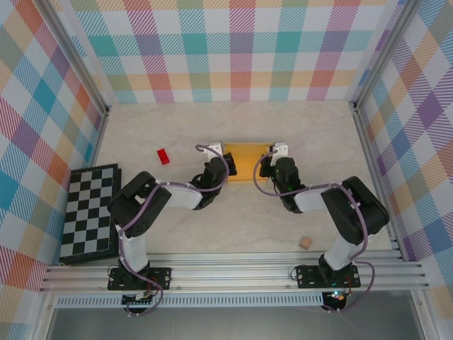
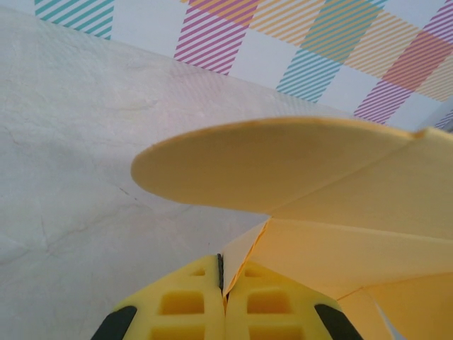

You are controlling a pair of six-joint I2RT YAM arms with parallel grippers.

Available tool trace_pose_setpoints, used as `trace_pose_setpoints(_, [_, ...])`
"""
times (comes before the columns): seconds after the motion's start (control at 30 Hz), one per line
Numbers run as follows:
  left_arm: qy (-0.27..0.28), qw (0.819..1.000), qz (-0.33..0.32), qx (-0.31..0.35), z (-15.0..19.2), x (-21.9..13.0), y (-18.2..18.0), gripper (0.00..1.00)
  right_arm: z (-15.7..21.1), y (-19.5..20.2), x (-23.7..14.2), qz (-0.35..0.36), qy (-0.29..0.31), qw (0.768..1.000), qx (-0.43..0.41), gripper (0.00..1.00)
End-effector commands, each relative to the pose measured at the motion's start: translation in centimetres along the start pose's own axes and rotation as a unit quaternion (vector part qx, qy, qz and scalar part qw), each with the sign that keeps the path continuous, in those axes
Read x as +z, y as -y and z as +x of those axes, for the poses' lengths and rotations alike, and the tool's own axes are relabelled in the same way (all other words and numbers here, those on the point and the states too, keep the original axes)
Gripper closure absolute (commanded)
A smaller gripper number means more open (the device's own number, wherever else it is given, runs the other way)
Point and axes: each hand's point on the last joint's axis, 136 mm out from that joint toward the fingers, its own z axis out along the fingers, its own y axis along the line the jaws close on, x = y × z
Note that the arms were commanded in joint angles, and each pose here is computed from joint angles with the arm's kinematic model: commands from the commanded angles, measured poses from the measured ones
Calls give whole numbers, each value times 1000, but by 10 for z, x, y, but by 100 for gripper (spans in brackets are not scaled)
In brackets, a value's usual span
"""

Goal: Fold the paper box

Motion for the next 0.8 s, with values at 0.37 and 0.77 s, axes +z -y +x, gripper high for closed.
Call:
trace_pose_setpoints(0.37, [-122, 991, 22, 48, 94, -42, 1, 100, 92, -23, -38, -20, -169, 985, 32, 89])
trace_pose_setpoints(0.77, [-141, 982, -29, 125, 111, -46, -30, 100, 104, -11, -62, 11, -232, 972, 35, 84])
